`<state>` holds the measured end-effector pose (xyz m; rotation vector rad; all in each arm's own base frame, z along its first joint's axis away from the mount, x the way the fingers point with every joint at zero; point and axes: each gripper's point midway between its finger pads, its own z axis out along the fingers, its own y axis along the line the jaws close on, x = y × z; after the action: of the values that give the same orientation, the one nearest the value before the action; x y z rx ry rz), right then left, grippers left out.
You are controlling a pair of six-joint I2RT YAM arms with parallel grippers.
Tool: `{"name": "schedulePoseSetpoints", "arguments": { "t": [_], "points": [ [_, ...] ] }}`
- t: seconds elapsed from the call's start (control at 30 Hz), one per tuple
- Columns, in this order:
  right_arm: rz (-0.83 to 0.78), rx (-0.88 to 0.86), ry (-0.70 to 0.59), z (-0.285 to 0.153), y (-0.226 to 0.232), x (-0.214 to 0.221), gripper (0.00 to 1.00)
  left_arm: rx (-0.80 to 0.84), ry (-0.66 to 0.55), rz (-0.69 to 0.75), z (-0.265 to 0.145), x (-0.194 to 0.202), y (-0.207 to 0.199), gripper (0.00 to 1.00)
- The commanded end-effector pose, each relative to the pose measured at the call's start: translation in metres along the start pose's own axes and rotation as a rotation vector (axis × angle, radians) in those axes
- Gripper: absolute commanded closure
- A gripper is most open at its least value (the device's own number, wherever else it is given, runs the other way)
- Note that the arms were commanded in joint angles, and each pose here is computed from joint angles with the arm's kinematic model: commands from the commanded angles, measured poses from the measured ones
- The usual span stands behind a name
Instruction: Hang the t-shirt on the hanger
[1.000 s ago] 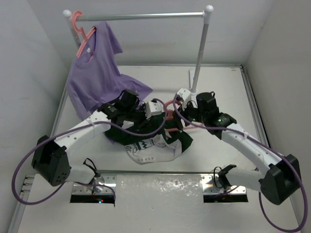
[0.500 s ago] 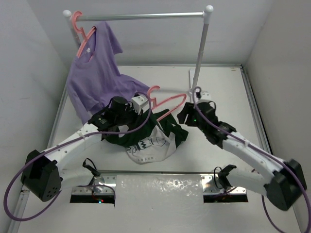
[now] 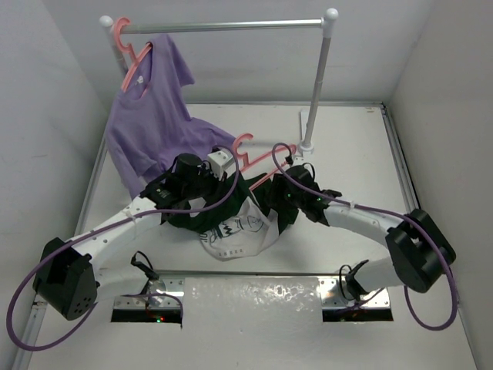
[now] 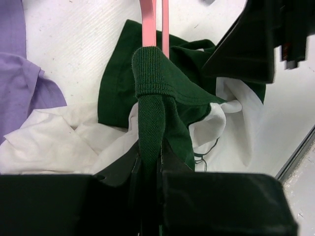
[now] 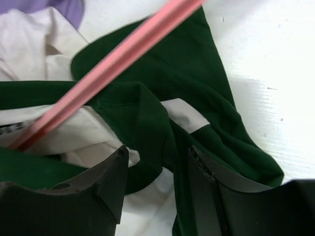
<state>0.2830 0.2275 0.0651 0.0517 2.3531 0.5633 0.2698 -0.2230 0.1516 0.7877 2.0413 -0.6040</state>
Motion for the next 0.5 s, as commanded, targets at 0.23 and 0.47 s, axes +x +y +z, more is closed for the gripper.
{"name": "schedulePoseSetpoints", "arguments": {
  "t": [0.23,0.47],
  "points": [
    [0.126,0.032,0.076,0.028,0.001,0.017,0.76,-0.003,-0.15,0.033,-0.007,-0.043,0.0,1.0],
    [0.251,0.212,0.024,0.0,-0.073,0.004,1.0,0.012,-0.132,0.104,-0.014,-0.035,0.007,1.0]
  ]
}}
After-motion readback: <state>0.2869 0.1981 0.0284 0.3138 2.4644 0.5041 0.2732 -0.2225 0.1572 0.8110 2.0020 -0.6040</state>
